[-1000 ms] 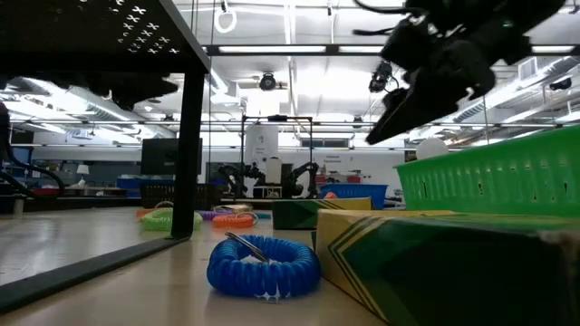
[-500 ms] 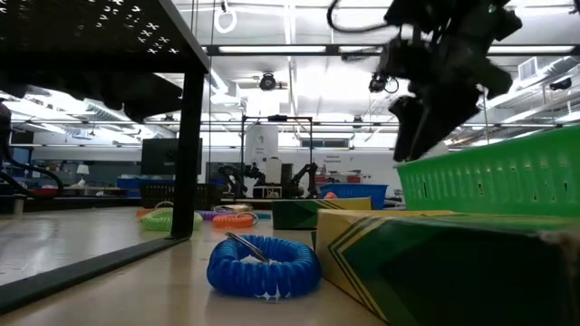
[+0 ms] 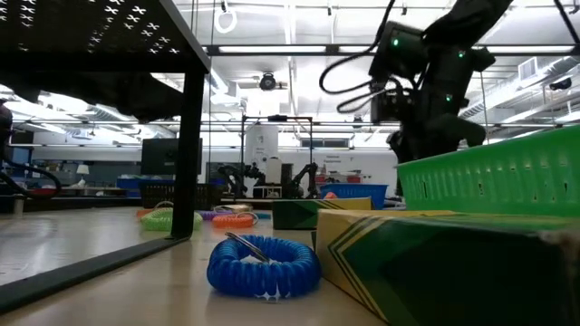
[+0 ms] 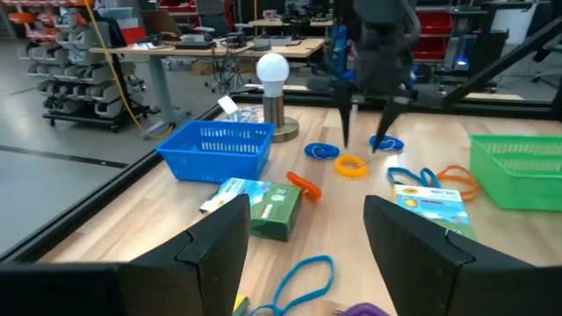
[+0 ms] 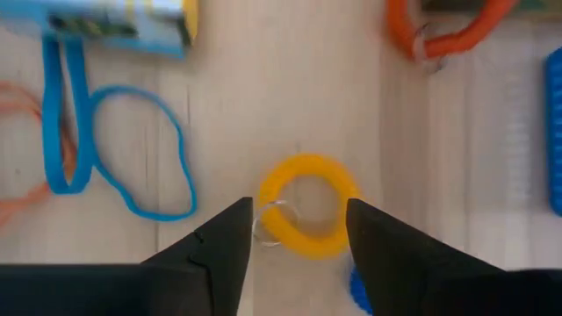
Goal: Pick & Place Office Desk Supplies
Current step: Put the yellow spring keychain into the blue bin
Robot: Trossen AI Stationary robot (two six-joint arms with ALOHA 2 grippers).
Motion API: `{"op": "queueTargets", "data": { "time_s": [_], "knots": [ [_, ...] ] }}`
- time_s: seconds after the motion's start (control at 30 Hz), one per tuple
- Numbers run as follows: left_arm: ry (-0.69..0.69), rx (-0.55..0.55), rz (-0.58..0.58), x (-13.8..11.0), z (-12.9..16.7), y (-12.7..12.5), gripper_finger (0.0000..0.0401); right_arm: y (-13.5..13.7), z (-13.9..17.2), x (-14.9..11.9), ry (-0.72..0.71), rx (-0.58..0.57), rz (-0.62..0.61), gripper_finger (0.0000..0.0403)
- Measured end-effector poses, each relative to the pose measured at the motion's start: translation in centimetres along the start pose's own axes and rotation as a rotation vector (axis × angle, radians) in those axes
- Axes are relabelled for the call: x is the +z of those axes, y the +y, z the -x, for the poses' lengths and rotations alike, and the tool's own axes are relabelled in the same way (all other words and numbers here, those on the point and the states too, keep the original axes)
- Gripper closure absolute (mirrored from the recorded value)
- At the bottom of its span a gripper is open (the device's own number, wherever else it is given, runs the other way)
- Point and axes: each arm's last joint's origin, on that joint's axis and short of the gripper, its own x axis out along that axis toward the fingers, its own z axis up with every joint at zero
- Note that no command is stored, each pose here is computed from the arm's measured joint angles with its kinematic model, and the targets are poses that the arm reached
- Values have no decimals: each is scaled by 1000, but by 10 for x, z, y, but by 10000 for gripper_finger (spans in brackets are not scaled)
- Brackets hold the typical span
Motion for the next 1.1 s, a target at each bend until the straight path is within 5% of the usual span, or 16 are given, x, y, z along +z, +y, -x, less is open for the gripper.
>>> {"op": "queueTargets", "data": {
  "time_s": [0.33, 0.83, 1.1],
  "knots": [
    [14, 12, 23, -2, -2, 5, 170, 8, -14, -2, 73, 62, 48, 227],
    [14, 11, 26, -2, -2, 5, 170, 15, -27, -5, 146, -32, 171, 232],
    [14, 11, 26, -2, -2, 5, 170, 16, -27, -5, 146, -8, 156, 339]
  ]
}}
